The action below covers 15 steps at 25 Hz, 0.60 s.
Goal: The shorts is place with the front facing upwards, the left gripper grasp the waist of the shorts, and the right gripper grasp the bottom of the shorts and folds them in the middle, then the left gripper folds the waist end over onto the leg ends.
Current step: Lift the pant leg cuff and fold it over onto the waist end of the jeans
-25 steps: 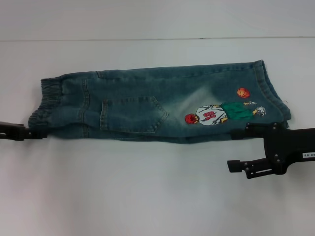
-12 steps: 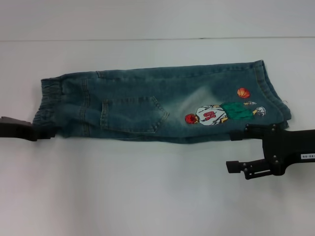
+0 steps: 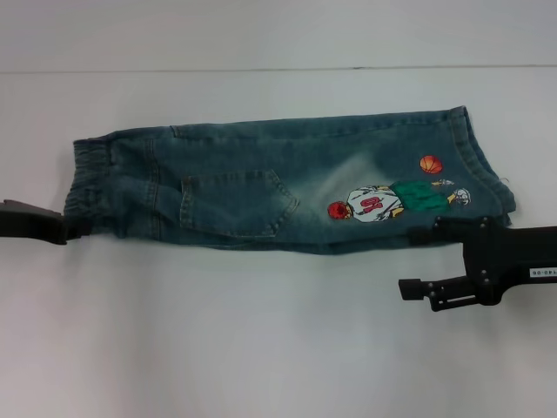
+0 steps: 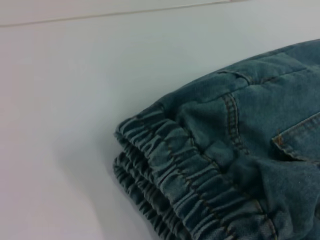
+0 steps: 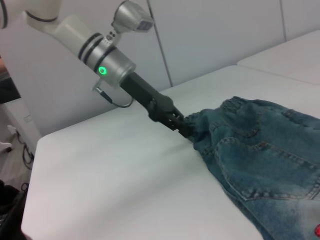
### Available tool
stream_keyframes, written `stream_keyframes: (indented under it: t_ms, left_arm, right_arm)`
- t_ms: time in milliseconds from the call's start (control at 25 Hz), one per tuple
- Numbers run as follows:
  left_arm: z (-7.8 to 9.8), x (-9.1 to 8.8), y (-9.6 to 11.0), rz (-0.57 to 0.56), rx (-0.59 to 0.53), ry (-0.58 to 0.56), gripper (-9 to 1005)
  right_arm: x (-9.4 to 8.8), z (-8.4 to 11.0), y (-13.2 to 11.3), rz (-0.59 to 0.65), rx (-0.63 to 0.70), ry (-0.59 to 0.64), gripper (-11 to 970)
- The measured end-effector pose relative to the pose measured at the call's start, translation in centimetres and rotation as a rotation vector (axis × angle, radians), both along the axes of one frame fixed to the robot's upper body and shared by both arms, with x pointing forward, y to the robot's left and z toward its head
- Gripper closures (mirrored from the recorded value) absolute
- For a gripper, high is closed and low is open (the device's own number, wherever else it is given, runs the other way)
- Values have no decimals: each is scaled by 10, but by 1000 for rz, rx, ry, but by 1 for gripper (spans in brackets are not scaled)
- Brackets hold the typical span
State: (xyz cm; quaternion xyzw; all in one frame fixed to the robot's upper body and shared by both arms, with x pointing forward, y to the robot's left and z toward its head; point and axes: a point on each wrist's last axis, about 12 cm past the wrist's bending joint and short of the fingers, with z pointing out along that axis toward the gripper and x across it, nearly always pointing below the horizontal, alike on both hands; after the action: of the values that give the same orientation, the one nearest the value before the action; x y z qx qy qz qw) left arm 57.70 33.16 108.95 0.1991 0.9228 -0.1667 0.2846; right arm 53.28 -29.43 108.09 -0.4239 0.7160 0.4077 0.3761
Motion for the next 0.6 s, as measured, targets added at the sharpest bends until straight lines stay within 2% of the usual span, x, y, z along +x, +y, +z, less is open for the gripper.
stream_keyframes:
  t_ms: [200, 360, 600]
  left_arm:
    - [9, 0, -3, -38, -25, 14, 840]
    - [26, -1, -7, -86, -60, 3, 859]
    - [45, 3, -13, -137, -89, -32, 897]
  right_arm:
    - [1, -2, 3, -18, 3, -8, 87]
    - [1, -4, 4, -25, 1, -13, 97]
    - [3, -11, 12, -49, -20, -22, 218]
